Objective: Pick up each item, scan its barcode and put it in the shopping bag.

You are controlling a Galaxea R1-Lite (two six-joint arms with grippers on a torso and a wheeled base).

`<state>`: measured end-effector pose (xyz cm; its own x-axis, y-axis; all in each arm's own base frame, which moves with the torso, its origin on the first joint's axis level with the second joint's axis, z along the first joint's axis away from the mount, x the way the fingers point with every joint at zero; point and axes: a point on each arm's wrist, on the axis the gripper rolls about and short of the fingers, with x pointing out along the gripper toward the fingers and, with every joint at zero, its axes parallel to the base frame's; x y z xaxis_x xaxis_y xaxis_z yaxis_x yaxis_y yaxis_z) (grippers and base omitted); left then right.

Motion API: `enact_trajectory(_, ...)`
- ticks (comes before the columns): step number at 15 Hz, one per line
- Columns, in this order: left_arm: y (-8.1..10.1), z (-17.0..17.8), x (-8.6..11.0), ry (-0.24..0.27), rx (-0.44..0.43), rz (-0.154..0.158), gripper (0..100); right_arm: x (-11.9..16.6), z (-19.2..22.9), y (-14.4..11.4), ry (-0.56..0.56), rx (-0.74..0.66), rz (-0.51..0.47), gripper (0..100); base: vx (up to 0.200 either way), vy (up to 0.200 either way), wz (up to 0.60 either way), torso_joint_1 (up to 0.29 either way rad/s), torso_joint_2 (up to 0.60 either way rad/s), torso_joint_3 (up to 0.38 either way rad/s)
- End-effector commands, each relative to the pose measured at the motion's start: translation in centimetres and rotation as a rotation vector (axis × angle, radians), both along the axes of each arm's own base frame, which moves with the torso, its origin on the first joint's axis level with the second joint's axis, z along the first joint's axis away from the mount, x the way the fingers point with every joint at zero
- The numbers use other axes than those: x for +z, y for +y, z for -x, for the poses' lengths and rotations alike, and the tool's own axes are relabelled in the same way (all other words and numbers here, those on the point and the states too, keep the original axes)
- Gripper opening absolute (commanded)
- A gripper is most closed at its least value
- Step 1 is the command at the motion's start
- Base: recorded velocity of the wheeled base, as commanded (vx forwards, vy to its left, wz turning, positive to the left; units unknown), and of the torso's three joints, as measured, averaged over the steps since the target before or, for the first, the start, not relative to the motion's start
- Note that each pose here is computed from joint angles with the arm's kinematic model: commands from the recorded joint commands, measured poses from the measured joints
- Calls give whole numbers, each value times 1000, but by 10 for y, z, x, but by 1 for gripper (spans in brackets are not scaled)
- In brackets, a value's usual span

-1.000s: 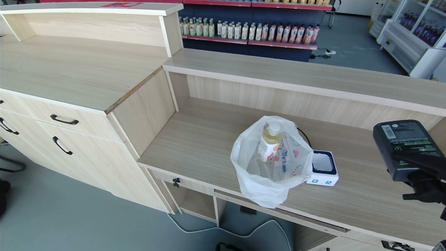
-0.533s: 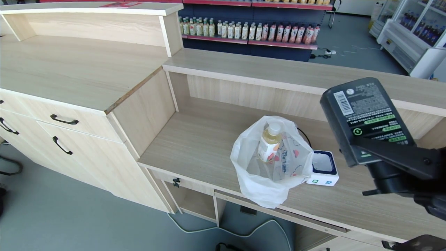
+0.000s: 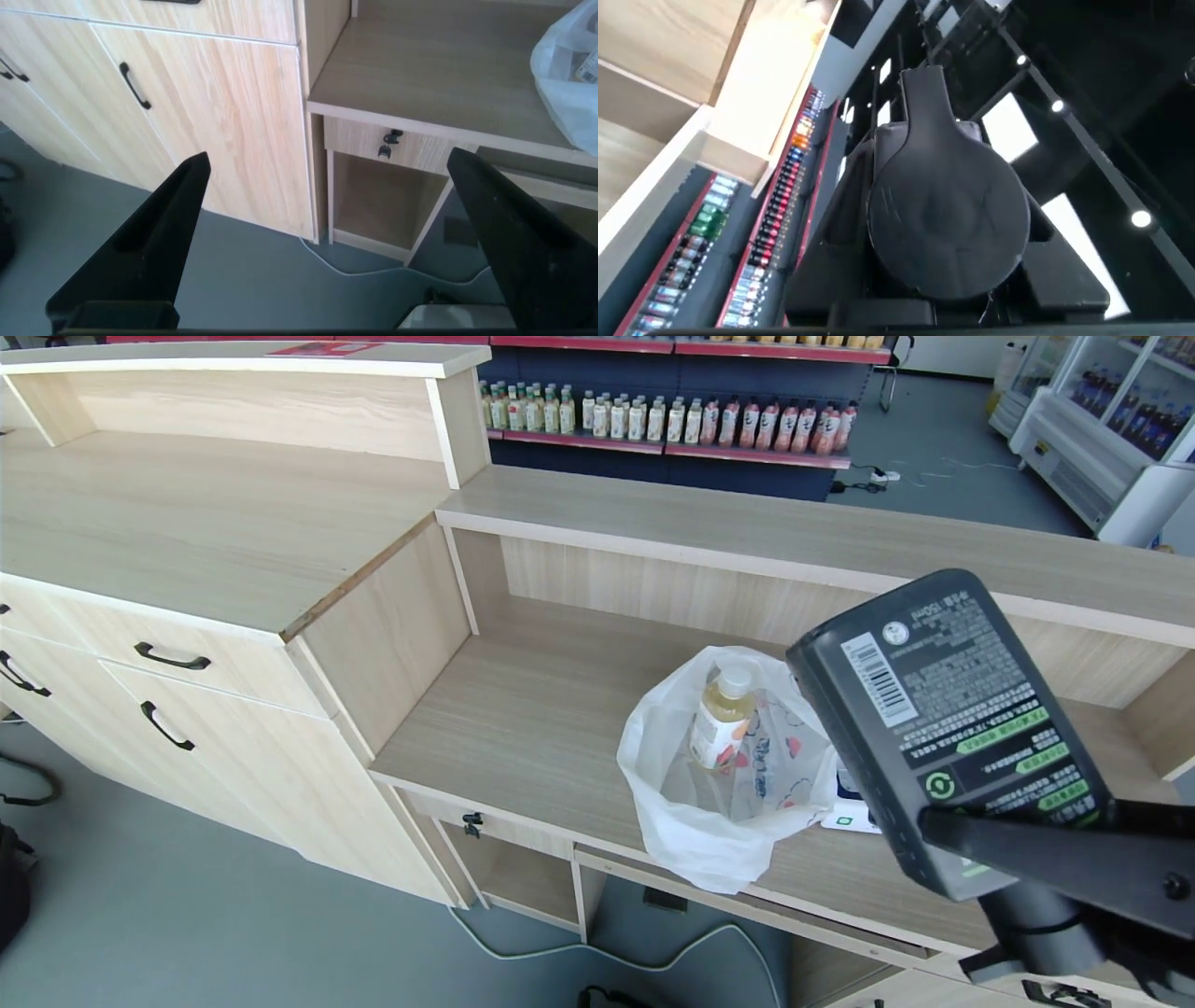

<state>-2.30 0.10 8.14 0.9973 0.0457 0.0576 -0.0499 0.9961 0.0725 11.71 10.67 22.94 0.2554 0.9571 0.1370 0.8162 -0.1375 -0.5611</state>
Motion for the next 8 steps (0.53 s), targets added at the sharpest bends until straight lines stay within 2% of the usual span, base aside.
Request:
enact_trajectory(1,0,0,0,-1,0,0,100,-1,1,2,-1,25,7,0,0,0,0,0,0,0)
enact_trajectory(8,0,0,0,-1,0,0,100,0,13,2,-21,126,6,0,0,0,0,0,0,0)
